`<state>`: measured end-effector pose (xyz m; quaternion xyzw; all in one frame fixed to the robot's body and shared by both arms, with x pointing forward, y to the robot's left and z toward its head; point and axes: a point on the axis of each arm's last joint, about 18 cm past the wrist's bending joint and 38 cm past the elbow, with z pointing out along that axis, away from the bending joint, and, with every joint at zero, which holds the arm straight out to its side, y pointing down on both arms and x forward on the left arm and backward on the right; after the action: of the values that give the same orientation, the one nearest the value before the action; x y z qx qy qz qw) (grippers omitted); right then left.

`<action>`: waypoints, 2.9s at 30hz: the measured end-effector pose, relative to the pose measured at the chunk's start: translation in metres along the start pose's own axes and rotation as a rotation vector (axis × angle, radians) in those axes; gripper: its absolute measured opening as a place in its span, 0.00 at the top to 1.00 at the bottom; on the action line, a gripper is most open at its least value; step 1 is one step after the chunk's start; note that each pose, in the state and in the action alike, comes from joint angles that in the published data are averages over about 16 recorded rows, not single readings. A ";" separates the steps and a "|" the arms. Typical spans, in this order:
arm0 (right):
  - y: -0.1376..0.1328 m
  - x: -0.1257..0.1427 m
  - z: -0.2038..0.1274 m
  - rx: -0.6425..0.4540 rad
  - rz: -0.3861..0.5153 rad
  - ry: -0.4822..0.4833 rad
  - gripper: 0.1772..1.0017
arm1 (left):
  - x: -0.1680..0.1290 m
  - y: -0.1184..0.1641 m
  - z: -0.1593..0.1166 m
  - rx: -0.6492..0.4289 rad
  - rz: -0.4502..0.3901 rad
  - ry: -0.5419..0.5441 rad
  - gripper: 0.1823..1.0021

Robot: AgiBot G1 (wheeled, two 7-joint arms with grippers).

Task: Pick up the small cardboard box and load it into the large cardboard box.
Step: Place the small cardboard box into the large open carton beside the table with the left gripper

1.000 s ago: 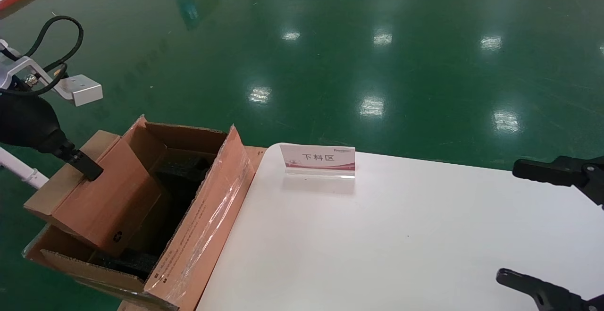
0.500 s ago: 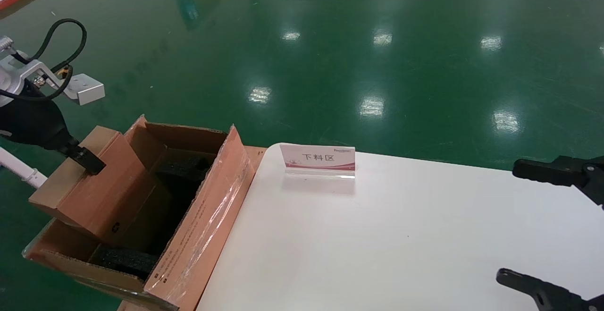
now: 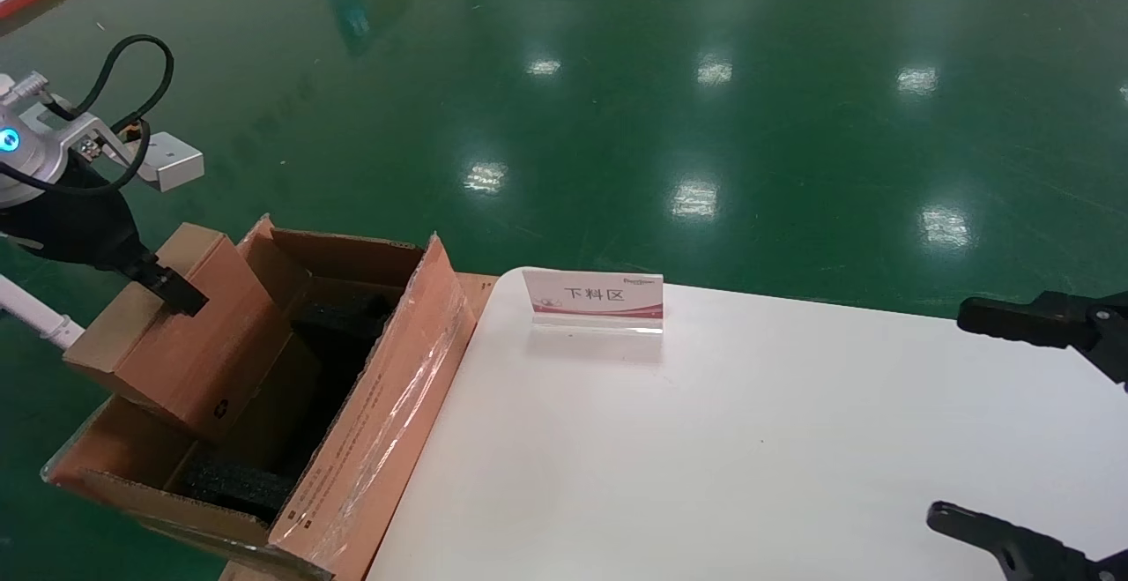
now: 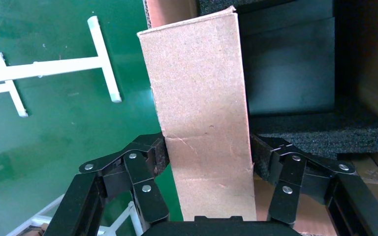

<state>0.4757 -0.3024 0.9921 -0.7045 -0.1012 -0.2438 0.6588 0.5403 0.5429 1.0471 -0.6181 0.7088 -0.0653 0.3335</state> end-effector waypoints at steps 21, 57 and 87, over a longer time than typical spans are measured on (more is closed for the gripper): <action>0.000 0.000 0.000 0.000 0.000 0.000 0.00 | 0.006 -0.001 0.028 -0.023 0.006 -0.034 0.77; 0.000 0.000 0.000 0.000 0.000 0.000 0.00 | 0.013 -0.001 0.049 -0.078 0.008 -0.055 0.74; 0.000 0.000 0.000 0.000 0.000 0.001 0.00 | 0.016 -0.013 0.036 -0.013 0.046 -0.043 0.14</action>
<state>0.4758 -0.3025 0.9921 -0.7044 -0.1009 -0.2439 0.6589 0.5708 0.5370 1.0192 -0.6050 0.7159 -0.0397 0.3463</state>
